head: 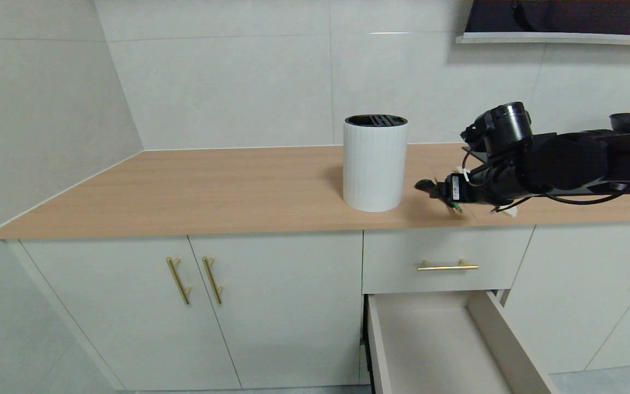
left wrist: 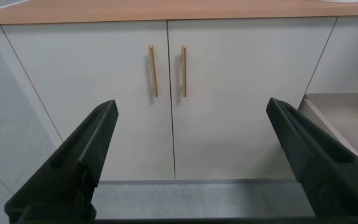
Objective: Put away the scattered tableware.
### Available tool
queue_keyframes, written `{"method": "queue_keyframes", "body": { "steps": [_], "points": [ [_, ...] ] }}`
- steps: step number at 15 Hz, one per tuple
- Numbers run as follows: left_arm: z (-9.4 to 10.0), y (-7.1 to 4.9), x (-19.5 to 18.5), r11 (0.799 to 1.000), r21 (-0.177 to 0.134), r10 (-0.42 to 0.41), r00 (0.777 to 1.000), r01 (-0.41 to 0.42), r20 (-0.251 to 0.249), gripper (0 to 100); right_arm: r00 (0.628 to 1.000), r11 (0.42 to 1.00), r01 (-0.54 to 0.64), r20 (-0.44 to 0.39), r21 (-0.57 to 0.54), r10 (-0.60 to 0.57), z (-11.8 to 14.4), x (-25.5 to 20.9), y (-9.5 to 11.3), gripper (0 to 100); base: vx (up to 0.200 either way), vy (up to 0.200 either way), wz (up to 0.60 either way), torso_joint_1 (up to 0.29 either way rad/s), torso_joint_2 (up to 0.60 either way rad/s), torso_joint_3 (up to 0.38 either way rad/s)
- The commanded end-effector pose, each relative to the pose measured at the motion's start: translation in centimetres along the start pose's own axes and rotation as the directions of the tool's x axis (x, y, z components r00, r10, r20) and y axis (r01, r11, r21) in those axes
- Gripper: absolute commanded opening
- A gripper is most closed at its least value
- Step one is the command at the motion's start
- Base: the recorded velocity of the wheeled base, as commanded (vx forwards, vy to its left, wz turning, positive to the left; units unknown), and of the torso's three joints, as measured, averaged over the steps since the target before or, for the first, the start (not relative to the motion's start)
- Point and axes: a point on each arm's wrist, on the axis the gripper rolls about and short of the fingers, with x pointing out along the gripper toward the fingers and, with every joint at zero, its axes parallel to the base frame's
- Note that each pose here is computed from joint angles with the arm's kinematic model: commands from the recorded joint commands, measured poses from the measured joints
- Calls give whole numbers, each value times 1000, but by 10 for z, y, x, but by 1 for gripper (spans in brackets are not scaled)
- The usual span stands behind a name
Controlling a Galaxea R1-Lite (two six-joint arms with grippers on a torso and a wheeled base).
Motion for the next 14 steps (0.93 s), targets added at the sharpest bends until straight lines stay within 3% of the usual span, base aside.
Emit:
{"method": "queue_keyframes", "body": {
  "steps": [1,14],
  "points": [
    [0,0,0,1000,0,1,1000,-1,-1,100,999,1000,28,-22,8,-28,-3,20,-7,100,0,0,0,0,0,0],
    [0,0,0,1000,0,1,1000,-1,-1,100,995,996,83,-51,16,-82,-9,54,-17,100,0,0,0,0,0,0]
  ]
}}
